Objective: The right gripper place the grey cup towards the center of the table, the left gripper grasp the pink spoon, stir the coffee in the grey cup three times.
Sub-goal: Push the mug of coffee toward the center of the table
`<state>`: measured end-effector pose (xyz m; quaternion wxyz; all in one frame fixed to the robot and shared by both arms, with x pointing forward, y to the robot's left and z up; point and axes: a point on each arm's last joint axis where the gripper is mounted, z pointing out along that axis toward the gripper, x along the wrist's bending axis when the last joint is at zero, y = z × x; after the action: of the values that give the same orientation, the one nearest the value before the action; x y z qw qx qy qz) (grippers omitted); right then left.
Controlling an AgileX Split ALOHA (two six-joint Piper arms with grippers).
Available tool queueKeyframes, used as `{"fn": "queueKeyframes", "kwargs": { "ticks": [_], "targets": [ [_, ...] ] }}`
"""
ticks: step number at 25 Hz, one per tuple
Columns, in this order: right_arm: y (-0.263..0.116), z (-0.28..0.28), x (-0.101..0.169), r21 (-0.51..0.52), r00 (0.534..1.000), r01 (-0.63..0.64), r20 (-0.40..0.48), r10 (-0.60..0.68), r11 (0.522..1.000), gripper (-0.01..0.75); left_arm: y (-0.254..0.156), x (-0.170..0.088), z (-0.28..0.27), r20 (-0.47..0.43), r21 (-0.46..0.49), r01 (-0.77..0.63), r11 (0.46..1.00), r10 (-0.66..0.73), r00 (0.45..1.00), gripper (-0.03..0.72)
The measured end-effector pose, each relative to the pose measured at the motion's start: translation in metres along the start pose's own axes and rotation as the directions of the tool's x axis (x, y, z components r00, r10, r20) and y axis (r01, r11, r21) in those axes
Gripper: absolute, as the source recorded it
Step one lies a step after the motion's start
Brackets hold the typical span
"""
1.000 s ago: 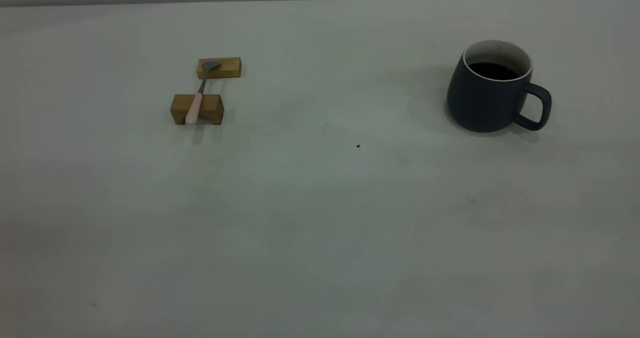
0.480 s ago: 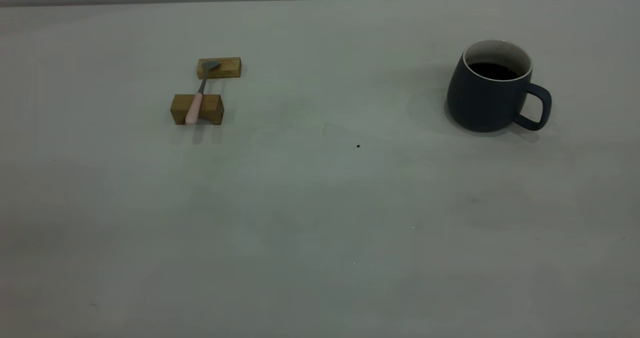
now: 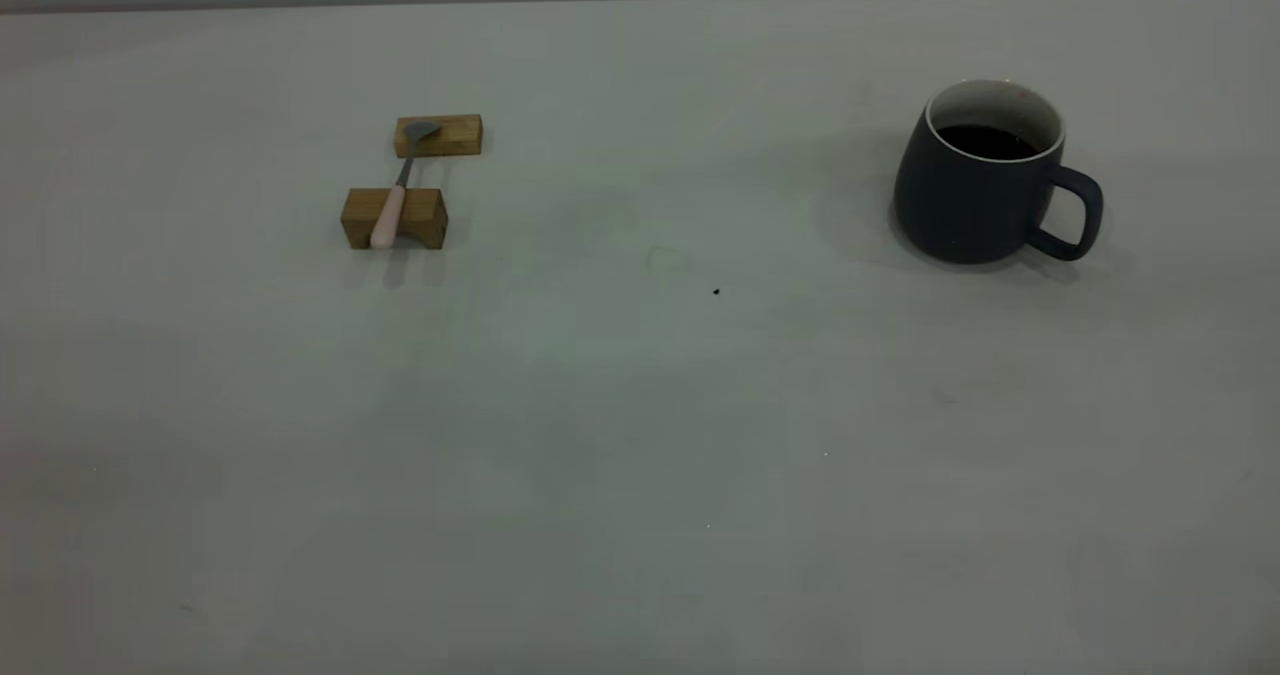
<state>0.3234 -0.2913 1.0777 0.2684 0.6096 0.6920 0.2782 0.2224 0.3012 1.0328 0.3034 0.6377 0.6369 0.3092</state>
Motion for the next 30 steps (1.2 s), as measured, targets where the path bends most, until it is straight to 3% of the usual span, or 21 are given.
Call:
{"fn": "queueKeyframes", "kwargs": {
  "ticks": [3, 5, 13, 18, 25, 30],
  "targets": [
    [0.022, 0.035, 0.000, 0.124, 0.998, 0.055, -0.009, -0.054, 0.991, 0.671, 0.000, 0.000, 0.000, 0.000, 0.000, 0.000, 1.000, 0.000, 1.000, 0.339],
    [0.029, 0.059, 0.000, 0.195, 0.996, 0.086, -0.021, -0.083, 0.977, 0.696, 0.000, 0.000, 0.000, 0.000, 0.000, 0.000, 1.000, 0.000, 1.000, 0.339],
    [0.034, 0.153, 0.005, 0.360, 0.976, 0.212, -0.130, -0.176, 0.909, 0.701, 0.000, 0.000, 0.000, 0.000, 0.000, 0.000, 1.000, 0.000, 1.000, 0.339],
    [0.039, 0.214, 0.009, 0.461, 0.956, 0.279, -0.212, -0.201, 0.843, 0.701, 0.000, 0.000, 0.000, 0.000, 0.000, 0.000, 1.000, 0.000, 1.000, 0.339],
    [0.032, 0.292, 0.011, 0.490, 0.891, 0.449, -0.307, -0.334, 0.747, 0.700, 0.000, 0.000, 0.000, 0.000, 0.000, 0.000, 1.000, 0.000, 1.000, 0.339],
    [0.022, 0.326, 0.011, 0.435, 0.830, 0.555, -0.347, -0.437, 0.709, 0.696, 0.000, 0.000, 0.000, 0.000, 0.000, 0.000, 1.000, 0.000, 1.000, 0.339]
  ]
}}
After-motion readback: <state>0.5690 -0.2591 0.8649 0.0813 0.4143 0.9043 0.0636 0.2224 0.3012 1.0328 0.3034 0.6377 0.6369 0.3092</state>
